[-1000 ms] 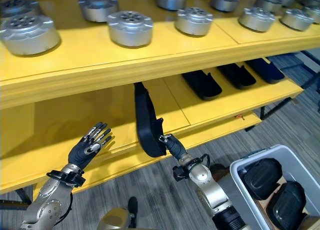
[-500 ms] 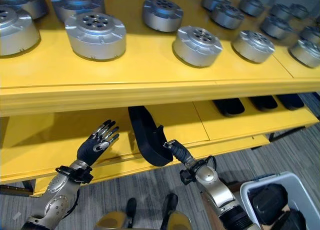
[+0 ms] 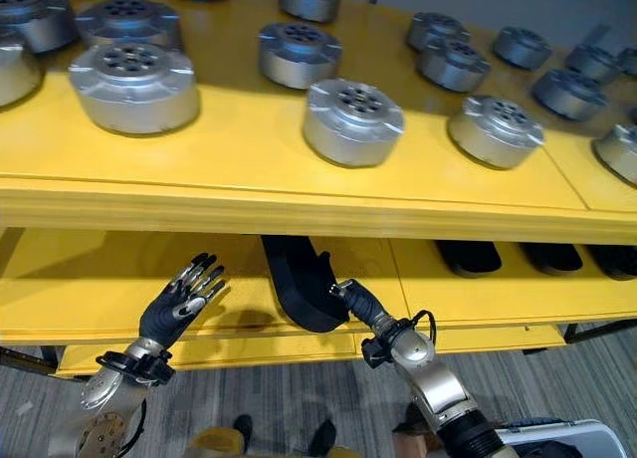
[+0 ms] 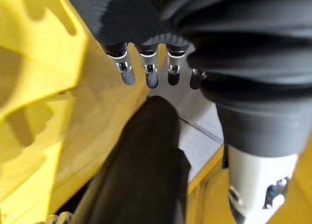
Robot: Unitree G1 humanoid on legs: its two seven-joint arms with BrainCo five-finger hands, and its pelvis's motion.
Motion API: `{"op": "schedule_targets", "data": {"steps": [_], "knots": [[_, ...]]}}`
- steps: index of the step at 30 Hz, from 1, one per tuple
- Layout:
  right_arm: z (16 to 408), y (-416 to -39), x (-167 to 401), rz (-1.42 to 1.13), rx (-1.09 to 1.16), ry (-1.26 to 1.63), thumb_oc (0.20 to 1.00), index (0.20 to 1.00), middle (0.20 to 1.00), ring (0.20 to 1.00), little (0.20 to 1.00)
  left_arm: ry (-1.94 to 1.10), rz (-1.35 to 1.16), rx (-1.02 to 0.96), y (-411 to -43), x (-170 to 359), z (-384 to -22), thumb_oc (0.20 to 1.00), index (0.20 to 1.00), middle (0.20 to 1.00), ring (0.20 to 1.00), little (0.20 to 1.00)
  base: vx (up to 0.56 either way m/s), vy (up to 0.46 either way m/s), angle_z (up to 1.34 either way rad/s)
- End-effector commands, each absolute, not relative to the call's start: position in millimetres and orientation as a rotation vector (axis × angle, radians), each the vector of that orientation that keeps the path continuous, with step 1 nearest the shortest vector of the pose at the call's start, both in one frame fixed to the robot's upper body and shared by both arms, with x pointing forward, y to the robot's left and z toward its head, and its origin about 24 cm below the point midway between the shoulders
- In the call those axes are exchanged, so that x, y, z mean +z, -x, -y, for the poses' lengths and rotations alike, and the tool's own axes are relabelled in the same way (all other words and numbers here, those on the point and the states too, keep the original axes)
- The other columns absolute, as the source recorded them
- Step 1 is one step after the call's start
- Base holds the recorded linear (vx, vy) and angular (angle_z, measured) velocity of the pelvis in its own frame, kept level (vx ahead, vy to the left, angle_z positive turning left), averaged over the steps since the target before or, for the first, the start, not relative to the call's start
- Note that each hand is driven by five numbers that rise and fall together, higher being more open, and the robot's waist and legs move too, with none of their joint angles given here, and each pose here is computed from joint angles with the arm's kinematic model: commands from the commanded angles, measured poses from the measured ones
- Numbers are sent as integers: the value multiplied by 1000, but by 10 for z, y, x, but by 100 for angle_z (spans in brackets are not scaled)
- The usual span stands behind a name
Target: Move parts from the plastic box to the shelf.
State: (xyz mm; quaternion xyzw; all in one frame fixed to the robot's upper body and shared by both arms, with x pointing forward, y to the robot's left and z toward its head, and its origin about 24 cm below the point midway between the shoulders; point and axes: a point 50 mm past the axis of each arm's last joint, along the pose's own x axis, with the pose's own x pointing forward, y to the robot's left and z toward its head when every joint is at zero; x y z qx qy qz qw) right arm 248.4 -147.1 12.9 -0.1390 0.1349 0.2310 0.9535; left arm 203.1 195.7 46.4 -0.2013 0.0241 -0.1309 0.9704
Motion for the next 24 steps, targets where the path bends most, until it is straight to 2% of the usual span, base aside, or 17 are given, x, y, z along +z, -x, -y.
{"op": "schedule_targets", "data": {"steps": [1, 10, 24], "knots": [[1447, -2587, 327, -172, 447, 355, 200, 200, 200, 200, 200, 491, 38, -306, -2024, 653, -1851, 1000, 1000, 1000, 1000, 1000, 86, -61, 34], [1785, -2603, 233, -216, 278, 421, 200, 200, 200, 200, 200, 519, -44, -277, -2098, 476, -1835, 1000, 1000, 1000, 1000, 1000, 47, -11, 49], [2130, -2810, 277, -184, 12, 526, 200, 200, 200, 200, 200, 526, -186, -303, -2173, 412, -1818, 1000, 1000, 1000, 1000, 1000, 55, -15, 10]]}}
